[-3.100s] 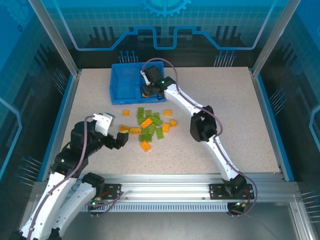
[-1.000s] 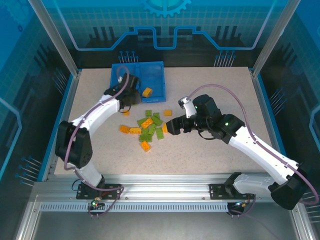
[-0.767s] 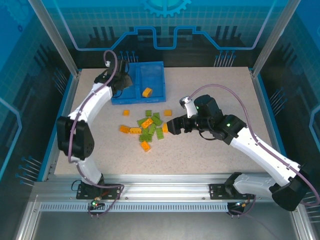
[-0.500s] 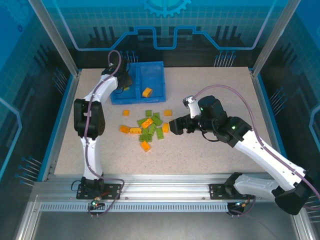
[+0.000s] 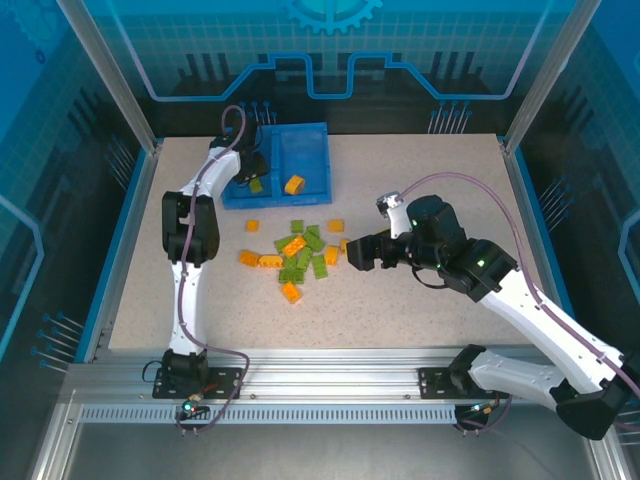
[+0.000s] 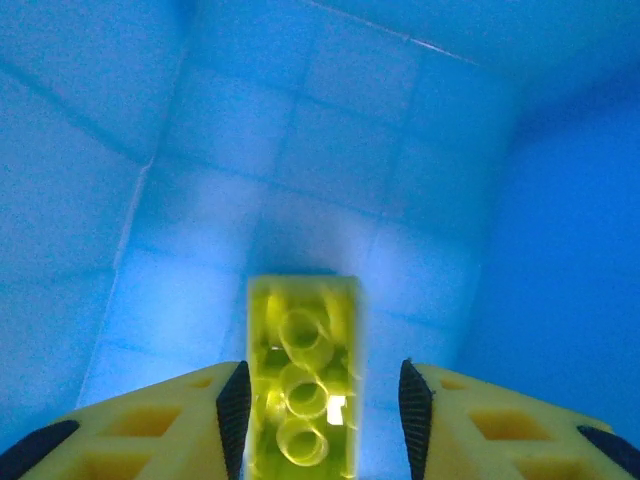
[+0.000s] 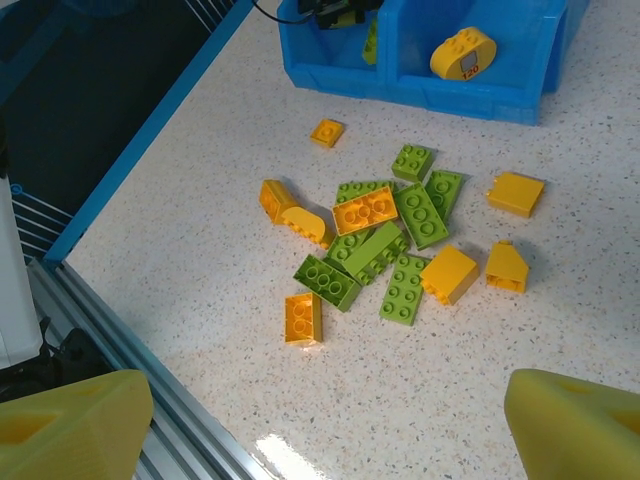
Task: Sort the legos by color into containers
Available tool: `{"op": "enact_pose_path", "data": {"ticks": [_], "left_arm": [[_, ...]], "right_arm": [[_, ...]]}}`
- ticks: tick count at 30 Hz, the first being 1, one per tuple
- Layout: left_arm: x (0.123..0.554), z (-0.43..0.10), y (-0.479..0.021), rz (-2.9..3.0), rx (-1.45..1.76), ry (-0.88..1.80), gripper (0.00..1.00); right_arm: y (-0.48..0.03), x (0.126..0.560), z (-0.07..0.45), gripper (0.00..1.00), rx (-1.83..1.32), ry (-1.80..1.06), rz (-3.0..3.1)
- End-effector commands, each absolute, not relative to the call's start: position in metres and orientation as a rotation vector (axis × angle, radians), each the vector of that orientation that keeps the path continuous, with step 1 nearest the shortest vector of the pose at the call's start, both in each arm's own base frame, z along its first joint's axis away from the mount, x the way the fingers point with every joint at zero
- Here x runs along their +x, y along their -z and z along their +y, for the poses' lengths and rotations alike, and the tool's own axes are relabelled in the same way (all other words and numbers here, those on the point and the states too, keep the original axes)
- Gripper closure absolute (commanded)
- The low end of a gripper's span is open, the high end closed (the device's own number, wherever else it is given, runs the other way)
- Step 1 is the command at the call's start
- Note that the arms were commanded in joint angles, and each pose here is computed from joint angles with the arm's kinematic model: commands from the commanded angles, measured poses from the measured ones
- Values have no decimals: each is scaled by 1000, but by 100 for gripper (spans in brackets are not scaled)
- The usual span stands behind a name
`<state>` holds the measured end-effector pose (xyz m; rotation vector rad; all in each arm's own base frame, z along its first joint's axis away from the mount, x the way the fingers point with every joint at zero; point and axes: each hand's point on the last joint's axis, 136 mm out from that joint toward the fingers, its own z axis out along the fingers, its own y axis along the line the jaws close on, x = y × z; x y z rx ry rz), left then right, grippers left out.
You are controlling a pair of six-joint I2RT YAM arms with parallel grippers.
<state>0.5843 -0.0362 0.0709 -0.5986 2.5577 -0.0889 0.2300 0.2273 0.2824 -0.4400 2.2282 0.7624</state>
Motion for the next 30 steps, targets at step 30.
{"op": "enact_pose_path", "data": {"ticks": [30], "left_arm": [[186, -217, -267, 1901, 1168, 494, 15]], "right_arm": [[-92, 371, 253, 28, -342, -189, 2597]]}}
